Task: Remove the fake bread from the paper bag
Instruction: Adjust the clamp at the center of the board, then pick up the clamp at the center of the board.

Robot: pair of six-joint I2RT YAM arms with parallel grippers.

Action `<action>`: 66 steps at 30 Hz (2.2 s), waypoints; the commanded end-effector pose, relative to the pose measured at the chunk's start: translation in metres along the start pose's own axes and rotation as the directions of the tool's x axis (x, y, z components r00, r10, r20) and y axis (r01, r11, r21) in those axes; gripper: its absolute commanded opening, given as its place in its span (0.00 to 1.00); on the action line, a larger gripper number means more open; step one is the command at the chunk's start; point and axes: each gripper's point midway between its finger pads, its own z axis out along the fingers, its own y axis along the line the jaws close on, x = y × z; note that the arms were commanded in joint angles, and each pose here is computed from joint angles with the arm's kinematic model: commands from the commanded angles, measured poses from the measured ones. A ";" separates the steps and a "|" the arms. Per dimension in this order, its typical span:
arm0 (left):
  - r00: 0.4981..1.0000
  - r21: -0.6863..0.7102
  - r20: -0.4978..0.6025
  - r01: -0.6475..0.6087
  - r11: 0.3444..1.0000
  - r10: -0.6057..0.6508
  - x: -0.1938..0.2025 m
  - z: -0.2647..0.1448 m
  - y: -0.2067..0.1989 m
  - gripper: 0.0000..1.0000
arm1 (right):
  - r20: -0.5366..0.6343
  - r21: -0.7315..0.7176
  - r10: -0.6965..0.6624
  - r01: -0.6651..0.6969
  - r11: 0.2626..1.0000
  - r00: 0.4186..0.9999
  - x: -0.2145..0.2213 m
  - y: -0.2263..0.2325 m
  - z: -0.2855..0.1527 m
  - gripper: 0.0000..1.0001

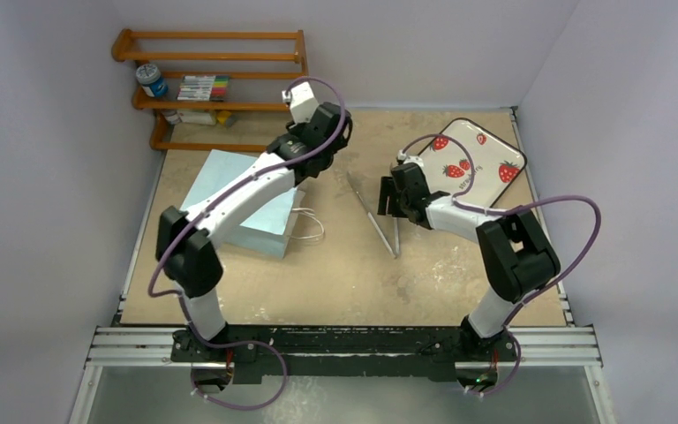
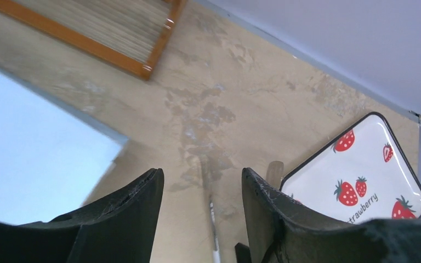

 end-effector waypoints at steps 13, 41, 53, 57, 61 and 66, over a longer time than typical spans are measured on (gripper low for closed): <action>0.882 -0.264 -0.067 -0.466 0.844 0.466 0.036 -0.117 0.104 0.58 | 0.124 -0.041 -0.074 0.080 0.996 0.989 -0.007 0.029 -0.057 0.75; 0.779 -0.458 0.035 -0.544 0.703 0.626 0.073 -0.107 0.147 0.61 | 0.034 0.018 -0.070 0.070 0.997 0.997 0.028 0.018 -0.050 0.77; 0.775 -0.486 0.076 -0.521 0.701 0.628 0.075 -0.096 0.150 0.62 | -0.014 0.071 -0.089 0.089 0.993 0.996 0.039 0.016 -0.028 0.80; 0.779 -0.511 0.092 -0.498 0.701 0.621 0.070 -0.090 0.155 0.62 | -0.026 0.088 -0.088 0.090 0.992 0.996 0.040 0.016 -0.021 0.80; 0.782 -0.542 0.077 -0.488 0.684 0.619 0.067 -0.079 0.166 0.62 | -0.038 0.088 -0.086 0.089 0.992 0.996 0.044 0.018 -0.015 0.79; 0.795 -0.550 0.046 -0.486 0.679 0.605 0.072 -0.072 0.178 0.62 | -0.052 0.075 -0.077 0.080 0.994 0.996 0.047 0.021 -0.012 0.78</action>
